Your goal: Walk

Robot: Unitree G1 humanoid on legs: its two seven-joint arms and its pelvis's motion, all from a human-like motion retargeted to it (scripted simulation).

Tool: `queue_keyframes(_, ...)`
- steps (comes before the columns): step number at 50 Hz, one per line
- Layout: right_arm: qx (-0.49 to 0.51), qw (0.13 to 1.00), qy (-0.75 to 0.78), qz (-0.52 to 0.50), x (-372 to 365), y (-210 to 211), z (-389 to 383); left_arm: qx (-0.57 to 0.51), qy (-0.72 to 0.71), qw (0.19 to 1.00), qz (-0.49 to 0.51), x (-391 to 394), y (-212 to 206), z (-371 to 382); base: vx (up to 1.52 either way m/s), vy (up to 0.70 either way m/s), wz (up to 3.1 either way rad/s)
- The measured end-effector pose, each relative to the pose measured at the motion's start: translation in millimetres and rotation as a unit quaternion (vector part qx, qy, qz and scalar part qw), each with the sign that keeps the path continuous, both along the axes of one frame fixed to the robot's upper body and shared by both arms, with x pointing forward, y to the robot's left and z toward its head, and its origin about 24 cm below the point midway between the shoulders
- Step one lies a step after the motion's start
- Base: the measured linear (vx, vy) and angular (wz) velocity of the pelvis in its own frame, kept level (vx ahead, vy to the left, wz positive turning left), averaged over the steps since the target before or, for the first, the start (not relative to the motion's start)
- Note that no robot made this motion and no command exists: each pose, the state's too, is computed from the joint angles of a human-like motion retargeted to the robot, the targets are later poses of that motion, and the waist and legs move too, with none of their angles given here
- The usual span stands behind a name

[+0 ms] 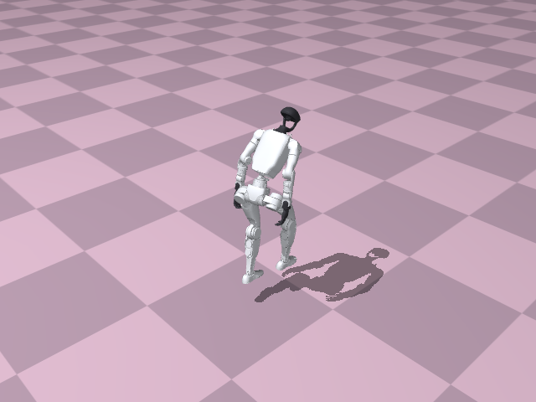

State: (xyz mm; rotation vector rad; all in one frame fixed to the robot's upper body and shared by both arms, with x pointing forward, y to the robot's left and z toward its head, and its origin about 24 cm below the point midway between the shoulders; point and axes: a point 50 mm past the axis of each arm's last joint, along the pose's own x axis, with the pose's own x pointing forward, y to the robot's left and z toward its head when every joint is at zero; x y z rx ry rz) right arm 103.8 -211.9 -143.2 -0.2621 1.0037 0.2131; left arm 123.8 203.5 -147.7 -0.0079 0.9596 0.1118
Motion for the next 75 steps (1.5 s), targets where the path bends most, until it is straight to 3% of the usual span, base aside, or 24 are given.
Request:
queue_keyframes(10, -0.039, 0.998, -0.018, -0.041, -6.9, -14.1, 4.5, -0.011, 0.026, 0.997, 0.068, -32.7, 7.0, -5.9, 0.86, -0.14, -0.2)
queue_keyframes(15, -0.06, 0.997, -0.015, -0.04, -1.7, -24.8, 5.7, -0.016, 0.06, 0.997, 0.054, -44.5, 1.7, -11.7, 0.81, -0.11, -0.17)
queue_keyframes(29, 0.001, 0.999, 0.045, -0.019, -35.9, -10.8, -4.4, -0.07, 0.147, 0.986, 0.032, -100.0, -15.9, -23.2, 0.85, 0.02, -0.33)
queue_keyframes(38, 0.016, 0.999, 0.027, 0.004, -9.5, 4.0, -4.0, -0.041, 0.085, 0.995, 0.04, -52.7, -3.7, -15.7, 0.85, 0.05, 0.02)
queue_keyframes(46, 0.03, 0.998, 0.063, -0.002, -32.8, 14.8, -12.2, -0.008, 0.053, 0.997, 0.05, -47.7, 7.0, -10.8, 0.78, -0.06, -0.06)
queue_keyframes(75, -0.029, 0.999, -0.014, -0.016, 21.8, -27.4, 10.0, -0.03, 0.098, 0.995, 0.021, -50.3, -1.6, -17.4, 0.53, -0.05, 0.04)
